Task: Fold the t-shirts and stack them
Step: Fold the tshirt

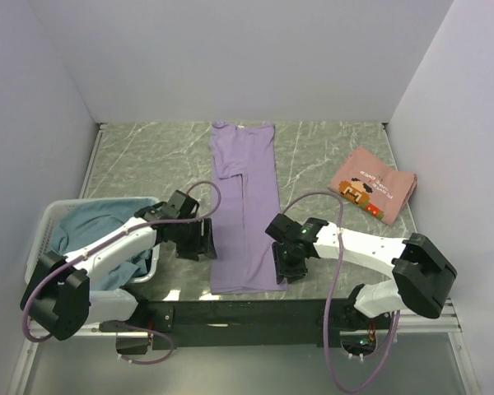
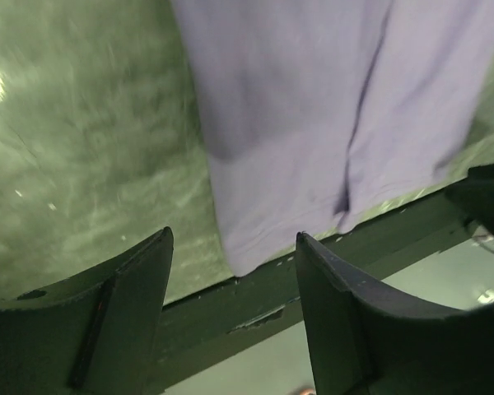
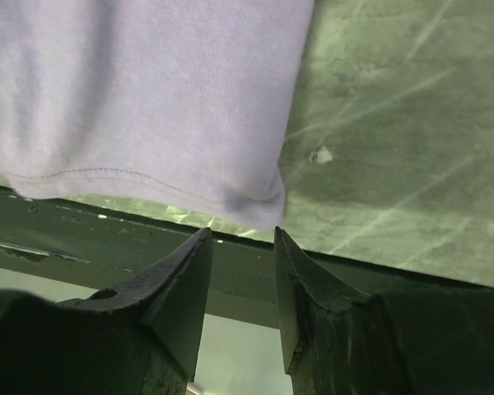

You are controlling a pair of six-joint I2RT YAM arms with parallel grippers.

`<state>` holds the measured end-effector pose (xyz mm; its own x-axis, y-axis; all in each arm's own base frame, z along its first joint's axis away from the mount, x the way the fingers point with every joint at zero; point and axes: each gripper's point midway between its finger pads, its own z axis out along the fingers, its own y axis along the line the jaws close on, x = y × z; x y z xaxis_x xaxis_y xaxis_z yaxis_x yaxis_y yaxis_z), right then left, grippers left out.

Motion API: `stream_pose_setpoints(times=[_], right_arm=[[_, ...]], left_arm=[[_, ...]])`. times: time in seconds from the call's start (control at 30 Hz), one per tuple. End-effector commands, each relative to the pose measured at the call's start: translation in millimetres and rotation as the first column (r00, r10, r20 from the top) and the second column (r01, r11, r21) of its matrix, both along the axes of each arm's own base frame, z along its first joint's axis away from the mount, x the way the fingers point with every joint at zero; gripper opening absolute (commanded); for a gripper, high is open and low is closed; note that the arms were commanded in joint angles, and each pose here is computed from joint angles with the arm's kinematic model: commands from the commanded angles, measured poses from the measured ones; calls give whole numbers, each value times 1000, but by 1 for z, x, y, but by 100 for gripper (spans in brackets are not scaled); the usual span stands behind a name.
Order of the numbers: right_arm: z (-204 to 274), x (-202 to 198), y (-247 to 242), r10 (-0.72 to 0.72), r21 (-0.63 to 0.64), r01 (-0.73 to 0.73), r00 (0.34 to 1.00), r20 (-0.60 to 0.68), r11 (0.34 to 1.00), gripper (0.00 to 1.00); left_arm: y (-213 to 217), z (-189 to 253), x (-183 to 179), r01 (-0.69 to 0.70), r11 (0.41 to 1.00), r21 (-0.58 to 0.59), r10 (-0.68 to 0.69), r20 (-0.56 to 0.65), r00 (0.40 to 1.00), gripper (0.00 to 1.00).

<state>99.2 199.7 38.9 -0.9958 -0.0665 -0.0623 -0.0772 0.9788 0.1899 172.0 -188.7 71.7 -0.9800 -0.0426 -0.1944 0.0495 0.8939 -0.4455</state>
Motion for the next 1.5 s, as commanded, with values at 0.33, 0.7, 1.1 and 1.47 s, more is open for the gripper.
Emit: stream_pose_setpoints(times=[0.33, 0.7, 1.1, 1.47], right_arm=[[-29, -9, -8, 52, -41, -53, 998, -46, 998, 41], [-32, -15, -13, 83, -45, -86, 994, -68, 995, 19], [-34, -20, -18, 101, -50, -105, 992, -78, 993, 17], [-32, -21, -21, 103, -51, -107, 992, -74, 993, 13]], left_arm=[[-15, -25, -40, 25, 1000, 16, -23, -102, 995, 70], [-26, -41, -74, 33, 999, 7, -31, -195, 980, 66], [-26, -57, -84, 20, 998, 61, -7, -206, 979, 55], [-19, -63, -84, -16, 995, 97, 36, -203, 978, 27]])
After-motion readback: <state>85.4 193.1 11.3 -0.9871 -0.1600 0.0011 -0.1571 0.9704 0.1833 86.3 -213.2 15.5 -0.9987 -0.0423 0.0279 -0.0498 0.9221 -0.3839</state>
